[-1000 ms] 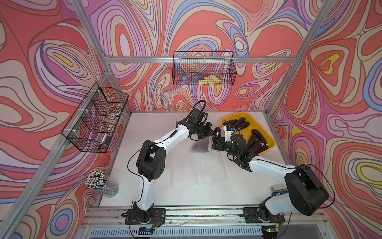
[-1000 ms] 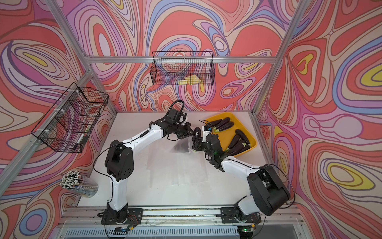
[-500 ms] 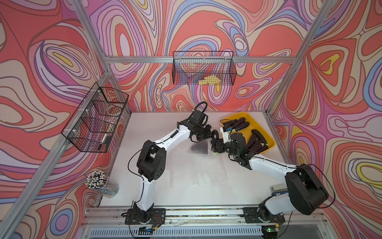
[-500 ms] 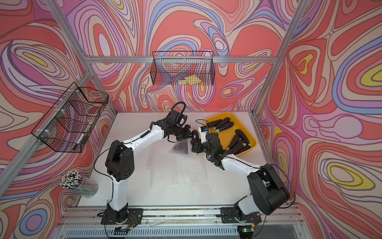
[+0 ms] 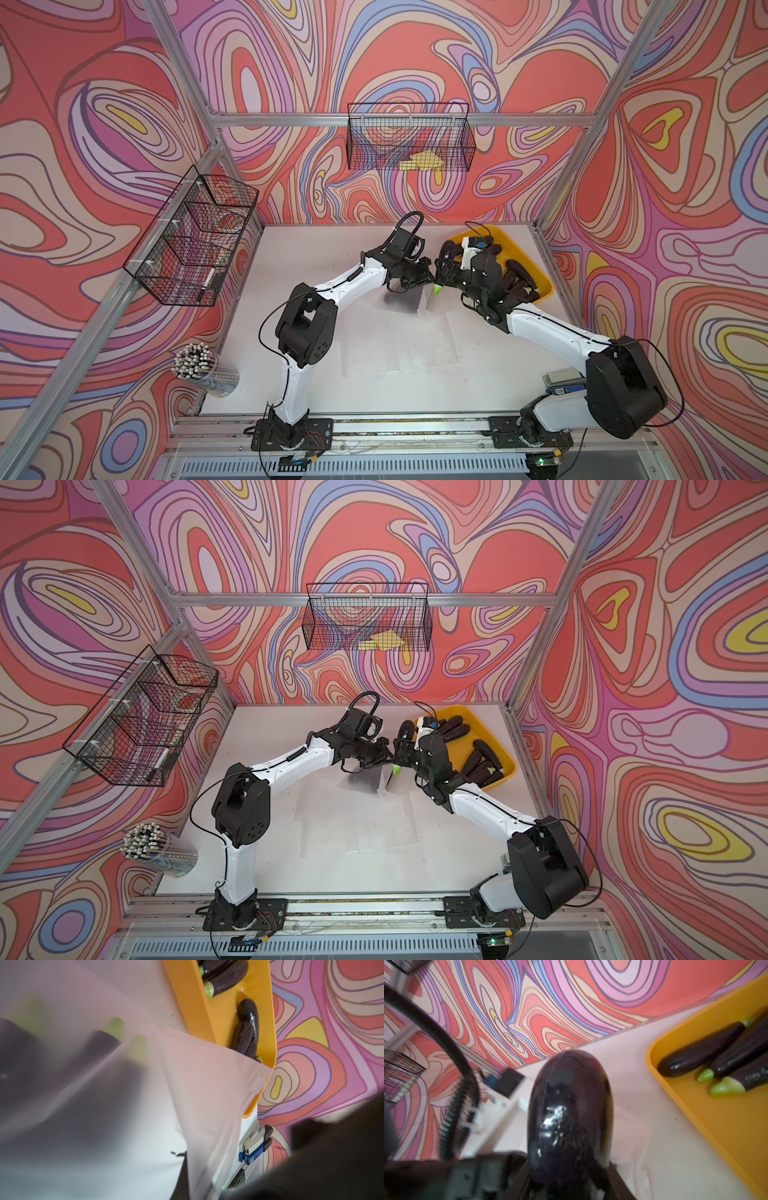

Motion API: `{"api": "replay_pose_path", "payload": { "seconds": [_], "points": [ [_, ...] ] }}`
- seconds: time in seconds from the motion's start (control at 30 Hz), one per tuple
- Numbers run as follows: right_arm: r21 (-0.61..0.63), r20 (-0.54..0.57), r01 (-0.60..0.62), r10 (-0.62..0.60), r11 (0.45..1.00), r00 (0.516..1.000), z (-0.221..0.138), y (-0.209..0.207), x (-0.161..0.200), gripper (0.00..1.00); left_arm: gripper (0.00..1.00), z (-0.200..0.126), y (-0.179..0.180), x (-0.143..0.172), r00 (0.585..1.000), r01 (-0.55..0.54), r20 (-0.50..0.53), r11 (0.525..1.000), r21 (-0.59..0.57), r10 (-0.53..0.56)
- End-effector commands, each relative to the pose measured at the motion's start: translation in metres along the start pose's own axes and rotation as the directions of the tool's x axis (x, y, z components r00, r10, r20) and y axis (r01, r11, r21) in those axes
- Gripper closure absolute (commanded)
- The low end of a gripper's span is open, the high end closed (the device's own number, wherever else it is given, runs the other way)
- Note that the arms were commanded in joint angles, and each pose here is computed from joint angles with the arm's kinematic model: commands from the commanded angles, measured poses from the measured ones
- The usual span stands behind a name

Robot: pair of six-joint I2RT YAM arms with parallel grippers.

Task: Place the eggplant in a zip-top bag and seal the zipper
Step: Place the eggplant in the zipper food storage bag.

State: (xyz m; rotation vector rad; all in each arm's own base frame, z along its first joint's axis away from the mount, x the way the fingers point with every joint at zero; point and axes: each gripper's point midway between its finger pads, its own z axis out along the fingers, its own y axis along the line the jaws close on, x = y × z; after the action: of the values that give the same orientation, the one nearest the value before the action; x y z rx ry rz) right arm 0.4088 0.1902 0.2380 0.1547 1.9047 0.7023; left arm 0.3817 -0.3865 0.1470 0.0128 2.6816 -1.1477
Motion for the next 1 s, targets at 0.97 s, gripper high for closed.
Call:
{"api": "replay_pose_path", "payload": {
  "seconds": [0.97],
  "points": [
    [0.021, -0.661, -0.509, 0.394, 0.86, 0.638, -0.037, -0.025, 0.134, 0.78, 1.0, -0.017, -0.013, -0.002, 0.994, -0.1, 0.04, 0.994, -0.035, 0.101]
  ]
}}
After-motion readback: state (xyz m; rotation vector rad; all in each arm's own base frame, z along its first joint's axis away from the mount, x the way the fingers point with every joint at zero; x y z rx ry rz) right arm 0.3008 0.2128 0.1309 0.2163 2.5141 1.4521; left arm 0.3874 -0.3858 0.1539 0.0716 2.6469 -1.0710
